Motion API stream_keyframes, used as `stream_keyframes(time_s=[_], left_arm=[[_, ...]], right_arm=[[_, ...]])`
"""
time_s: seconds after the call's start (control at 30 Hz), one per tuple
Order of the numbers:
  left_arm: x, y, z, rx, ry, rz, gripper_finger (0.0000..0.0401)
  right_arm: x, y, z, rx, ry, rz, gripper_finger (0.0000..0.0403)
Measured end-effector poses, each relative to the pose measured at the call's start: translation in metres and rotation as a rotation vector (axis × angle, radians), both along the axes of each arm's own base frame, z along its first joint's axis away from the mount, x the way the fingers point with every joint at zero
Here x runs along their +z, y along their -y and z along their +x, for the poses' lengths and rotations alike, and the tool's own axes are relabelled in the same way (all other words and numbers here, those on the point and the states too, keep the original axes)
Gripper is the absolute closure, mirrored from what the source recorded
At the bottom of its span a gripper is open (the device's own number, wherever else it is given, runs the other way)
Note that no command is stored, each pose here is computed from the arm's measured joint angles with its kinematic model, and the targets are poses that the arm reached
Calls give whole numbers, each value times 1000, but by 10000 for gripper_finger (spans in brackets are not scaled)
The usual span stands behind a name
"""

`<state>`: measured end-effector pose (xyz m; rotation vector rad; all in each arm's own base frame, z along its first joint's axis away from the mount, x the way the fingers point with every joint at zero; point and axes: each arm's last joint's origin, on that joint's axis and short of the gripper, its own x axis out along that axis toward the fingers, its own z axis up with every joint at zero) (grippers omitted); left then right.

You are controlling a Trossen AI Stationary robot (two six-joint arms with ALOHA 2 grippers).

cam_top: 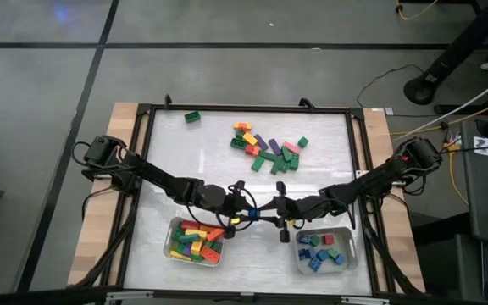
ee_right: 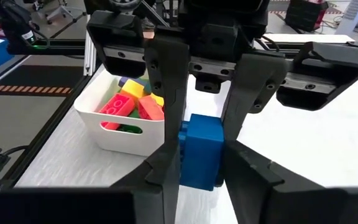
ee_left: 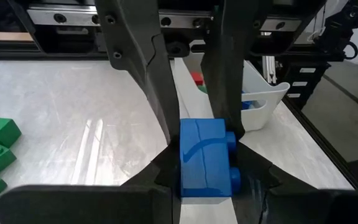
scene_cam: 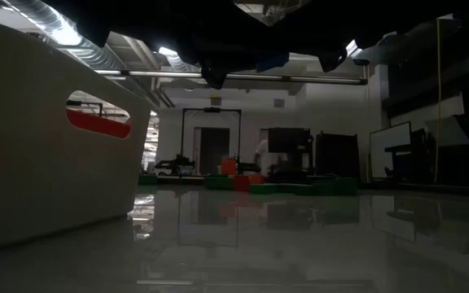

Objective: Sort blocks by size
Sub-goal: Put the square blue game piece into the gray bin

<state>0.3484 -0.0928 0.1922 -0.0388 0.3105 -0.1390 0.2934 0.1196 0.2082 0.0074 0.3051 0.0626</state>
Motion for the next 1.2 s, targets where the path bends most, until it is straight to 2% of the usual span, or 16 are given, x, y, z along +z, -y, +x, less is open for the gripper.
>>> stream_keyframes(time_s=[0.47,0.77,0.93,1.07,1.2], left_arm=[[-2,0,-1,5,-15,5,319],[-2,3,-1,-7,-11,4,319],[-2,5,-2,-12,-9,13,319],[-1,7,-3,-28,-2,28,298],[1,7,-1,-23,10,14,262]], right_arm=[[-7,5,7,-20,-2,58,283],[-9,4,9,-11,13,36,283],[-8,4,9,-10,14,38,308],[-8,3,9,20,16,50,334],[-7,4,10,19,22,48,342]])
